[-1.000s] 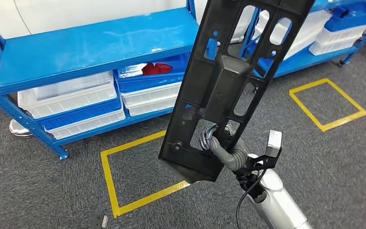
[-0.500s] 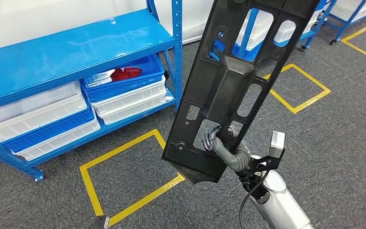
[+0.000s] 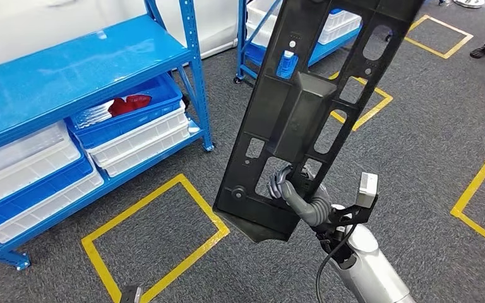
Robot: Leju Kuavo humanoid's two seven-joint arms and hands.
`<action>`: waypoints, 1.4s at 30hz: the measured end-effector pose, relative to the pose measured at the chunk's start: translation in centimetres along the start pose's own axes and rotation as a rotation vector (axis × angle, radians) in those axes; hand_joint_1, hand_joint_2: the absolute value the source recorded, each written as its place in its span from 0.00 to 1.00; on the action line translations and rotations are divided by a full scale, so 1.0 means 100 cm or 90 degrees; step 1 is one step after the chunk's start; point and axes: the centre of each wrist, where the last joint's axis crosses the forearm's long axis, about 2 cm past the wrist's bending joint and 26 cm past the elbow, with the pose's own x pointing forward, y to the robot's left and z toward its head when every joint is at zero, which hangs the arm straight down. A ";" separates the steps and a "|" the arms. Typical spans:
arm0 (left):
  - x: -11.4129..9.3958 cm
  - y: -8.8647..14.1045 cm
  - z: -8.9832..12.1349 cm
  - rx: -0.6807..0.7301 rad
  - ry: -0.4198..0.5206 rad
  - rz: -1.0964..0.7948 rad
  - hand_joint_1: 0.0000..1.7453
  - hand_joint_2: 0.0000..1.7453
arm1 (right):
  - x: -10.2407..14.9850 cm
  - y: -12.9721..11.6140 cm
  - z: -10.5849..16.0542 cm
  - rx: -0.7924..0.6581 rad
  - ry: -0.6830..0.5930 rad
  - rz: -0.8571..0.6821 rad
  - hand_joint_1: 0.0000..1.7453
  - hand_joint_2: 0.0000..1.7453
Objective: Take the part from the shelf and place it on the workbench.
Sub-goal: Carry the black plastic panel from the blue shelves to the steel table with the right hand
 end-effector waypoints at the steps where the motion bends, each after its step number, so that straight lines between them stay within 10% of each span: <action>1: 0.000 0.000 0.000 0.000 0.000 0.000 0.00 1.00 | 0.000 0.000 0.000 0.000 0.000 0.000 1.00 1.00; 42: -0.005 -0.002 0.002 0.001 0.000 0.007 0.00 1.00 | 0.001 0.004 0.005 -0.010 0.000 -0.006 1.00 1.00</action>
